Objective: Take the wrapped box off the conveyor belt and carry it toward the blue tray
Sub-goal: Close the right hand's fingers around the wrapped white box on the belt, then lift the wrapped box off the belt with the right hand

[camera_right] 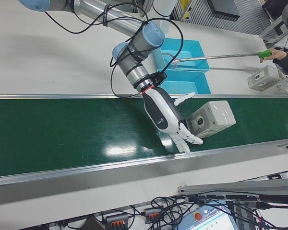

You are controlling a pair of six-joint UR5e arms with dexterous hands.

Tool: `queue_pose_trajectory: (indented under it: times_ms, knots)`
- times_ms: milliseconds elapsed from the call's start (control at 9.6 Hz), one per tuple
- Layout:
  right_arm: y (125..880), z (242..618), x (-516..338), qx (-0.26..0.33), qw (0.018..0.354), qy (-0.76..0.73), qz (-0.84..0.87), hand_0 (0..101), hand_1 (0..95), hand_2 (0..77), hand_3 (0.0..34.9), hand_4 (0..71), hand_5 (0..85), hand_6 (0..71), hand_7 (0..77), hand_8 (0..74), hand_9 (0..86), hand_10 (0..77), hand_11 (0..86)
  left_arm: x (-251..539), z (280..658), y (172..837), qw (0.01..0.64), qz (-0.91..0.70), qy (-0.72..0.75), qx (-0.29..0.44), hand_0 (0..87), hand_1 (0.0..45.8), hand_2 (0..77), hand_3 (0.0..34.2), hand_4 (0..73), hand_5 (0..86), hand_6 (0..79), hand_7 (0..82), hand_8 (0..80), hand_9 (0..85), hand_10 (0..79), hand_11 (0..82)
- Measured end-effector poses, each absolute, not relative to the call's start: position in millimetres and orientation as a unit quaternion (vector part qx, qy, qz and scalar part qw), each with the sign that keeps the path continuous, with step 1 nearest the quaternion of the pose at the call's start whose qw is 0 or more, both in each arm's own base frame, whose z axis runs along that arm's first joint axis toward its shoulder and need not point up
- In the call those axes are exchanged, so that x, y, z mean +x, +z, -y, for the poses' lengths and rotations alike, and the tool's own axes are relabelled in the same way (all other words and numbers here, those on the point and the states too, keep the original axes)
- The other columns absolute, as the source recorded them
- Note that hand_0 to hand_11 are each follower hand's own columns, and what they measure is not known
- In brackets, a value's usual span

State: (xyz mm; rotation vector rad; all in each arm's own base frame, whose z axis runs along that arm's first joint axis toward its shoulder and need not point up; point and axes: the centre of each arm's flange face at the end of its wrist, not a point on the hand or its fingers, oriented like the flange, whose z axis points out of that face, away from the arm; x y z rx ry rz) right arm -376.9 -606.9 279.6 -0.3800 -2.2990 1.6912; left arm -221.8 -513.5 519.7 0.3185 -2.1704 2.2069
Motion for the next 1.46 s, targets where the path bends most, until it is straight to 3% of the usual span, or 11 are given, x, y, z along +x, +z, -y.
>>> queue_pose_trajectory:
  times_ms: [1042,1250,1354,1458]
  knots:
    - [285.5,613.6,-383.3,-0.114,0.138,0.589,0.788,48,14.2,6.0,0.0,7.6,14.2,4.9,17.5,1.1,2.2,0.5,1.1,-221.8,513.5,519.7,0.015,0.697,0.709,0.102,0.0,0.0,1.1,0.0,0.0,1.1,0.5,0.5,0.5,0.5,0.0,0.5]
    - [283.1,614.9,-385.9,-0.114,0.138,0.589,0.788,50,18.5,12.0,0.0,10.4,19.6,6.5,21.3,2.7,4.9,0.5,1.1,-221.8,513.5,519.7,0.015,0.697,0.709,0.102,0.0,0.0,0.5,0.0,0.0,1.1,0.5,0.5,0.5,0.5,0.5,0.5]
    - [282.5,615.4,-386.7,-0.114,0.138,0.589,0.788,54,24.0,16.9,0.0,14.7,27.8,9.3,24.5,9.3,13.6,0.5,1.1,-221.8,513.5,519.7,0.015,0.697,0.709,0.102,0.0,0.0,0.5,0.0,0.0,1.1,0.5,0.5,0.5,0.5,0.5,0.5]
    - [282.4,615.6,-387.1,-0.114,0.139,0.589,0.788,54,24.0,16.9,0.0,14.7,27.8,9.3,24.5,9.3,13.6,0.5,1.1,-221.8,513.5,519.7,0.015,0.697,0.709,0.102,0.0,0.0,1.1,0.0,0.0,1.1,0.5,0.5,0.5,0.5,0.5,0.5]
